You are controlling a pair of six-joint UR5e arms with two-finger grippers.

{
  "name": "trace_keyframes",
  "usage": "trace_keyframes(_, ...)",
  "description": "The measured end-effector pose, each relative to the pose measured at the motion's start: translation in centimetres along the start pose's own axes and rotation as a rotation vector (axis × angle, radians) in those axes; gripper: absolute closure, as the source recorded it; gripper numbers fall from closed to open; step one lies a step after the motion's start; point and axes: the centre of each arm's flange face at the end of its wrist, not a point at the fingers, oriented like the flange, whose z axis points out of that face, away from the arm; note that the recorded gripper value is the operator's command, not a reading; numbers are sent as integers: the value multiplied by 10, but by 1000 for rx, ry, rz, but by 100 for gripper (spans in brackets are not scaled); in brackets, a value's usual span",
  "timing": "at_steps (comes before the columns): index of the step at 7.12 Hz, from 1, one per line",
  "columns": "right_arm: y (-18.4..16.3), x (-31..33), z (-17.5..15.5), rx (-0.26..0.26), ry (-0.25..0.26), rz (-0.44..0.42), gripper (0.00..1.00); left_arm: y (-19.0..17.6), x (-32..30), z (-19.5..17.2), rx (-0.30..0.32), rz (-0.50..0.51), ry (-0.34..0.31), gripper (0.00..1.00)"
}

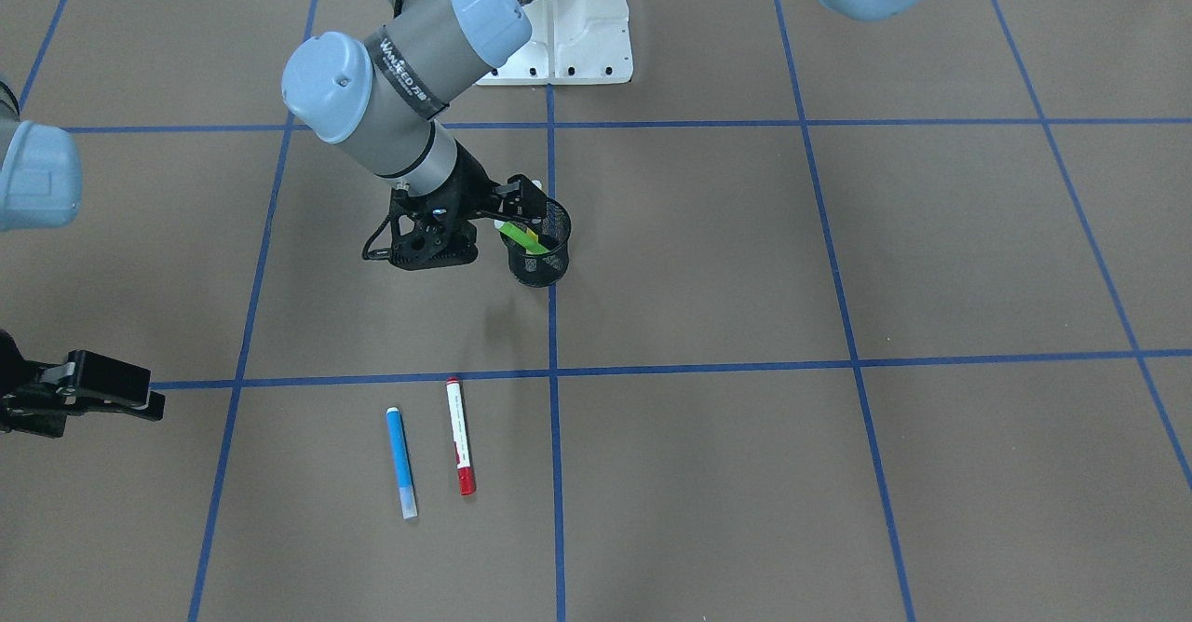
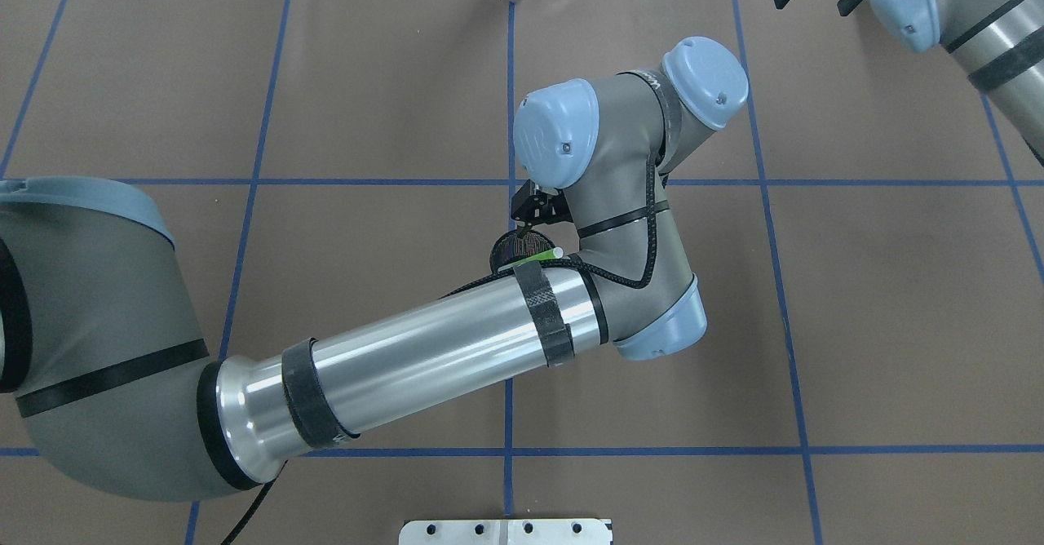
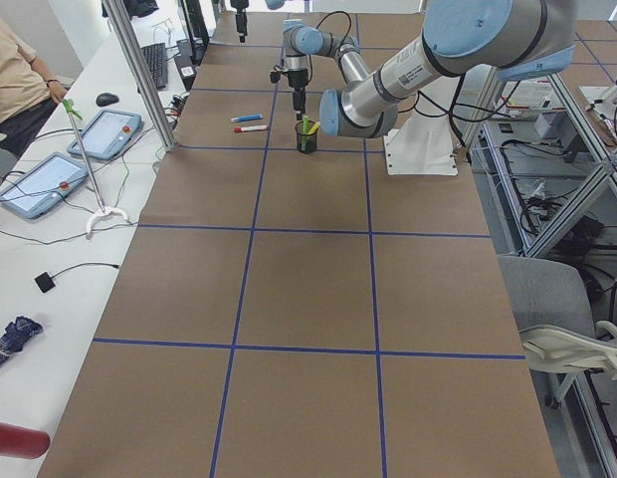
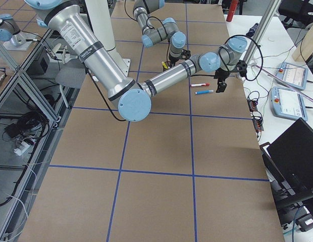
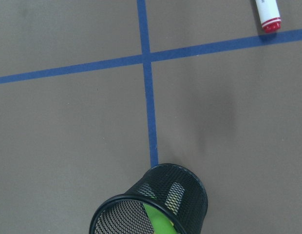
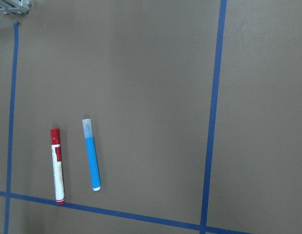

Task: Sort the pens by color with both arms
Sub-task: 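Lower the left gripper into the cup toward the green marker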

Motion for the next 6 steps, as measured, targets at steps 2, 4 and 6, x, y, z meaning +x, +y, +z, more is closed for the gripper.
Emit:
trace_keyframes(2,0,1,0,0,1,1,0,-2,-2,-1,-25,9,16,29)
trace_keyframes(4,0,0,1,-1,2,1,0,-1,-1,0,-35,9,24,29)
trace_keyframes(6,0,1,2,-1,3,1,0,-2,-2,3,-39,8,23,33)
